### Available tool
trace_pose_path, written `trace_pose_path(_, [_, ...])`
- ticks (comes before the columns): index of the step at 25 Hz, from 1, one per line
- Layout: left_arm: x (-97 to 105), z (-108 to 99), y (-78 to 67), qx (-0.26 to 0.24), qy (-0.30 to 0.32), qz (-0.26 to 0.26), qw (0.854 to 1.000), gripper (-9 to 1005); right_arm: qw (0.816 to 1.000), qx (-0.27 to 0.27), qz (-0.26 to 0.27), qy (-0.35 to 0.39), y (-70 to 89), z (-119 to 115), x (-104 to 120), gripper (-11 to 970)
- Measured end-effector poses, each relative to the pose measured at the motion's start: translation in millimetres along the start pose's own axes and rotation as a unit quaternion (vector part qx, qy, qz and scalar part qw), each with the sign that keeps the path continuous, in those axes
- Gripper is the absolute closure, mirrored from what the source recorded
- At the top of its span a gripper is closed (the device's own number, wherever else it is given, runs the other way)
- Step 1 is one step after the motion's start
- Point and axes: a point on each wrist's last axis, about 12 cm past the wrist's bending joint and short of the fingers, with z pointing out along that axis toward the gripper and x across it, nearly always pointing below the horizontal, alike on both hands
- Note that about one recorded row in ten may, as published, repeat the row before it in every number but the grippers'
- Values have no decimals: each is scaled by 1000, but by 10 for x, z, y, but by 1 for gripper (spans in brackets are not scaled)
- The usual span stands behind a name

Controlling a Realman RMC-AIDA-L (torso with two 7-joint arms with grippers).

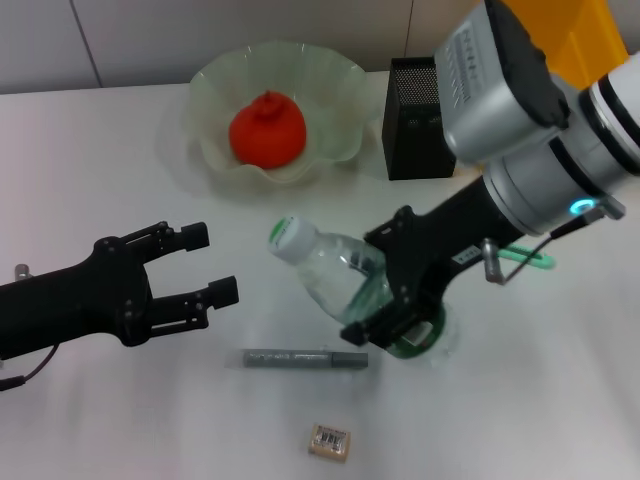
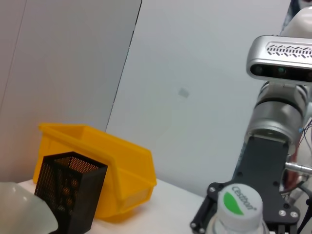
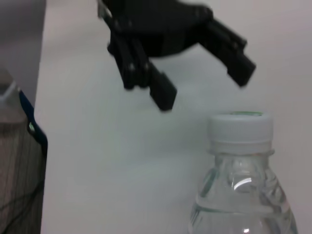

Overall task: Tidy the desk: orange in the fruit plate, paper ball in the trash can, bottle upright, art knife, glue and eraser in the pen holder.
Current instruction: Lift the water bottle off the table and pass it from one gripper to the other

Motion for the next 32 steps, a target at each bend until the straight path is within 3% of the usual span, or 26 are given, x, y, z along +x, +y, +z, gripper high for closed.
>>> trace_pose_path(11, [-17,110,1,2,-17,-4,1000,200,997,-31,-43,-62,-208,200,-27,187])
trace_pose_path(32, [-15,162,33,-10,-58,-31,998,204,988,-19,-82,-129,-293,443,21,189])
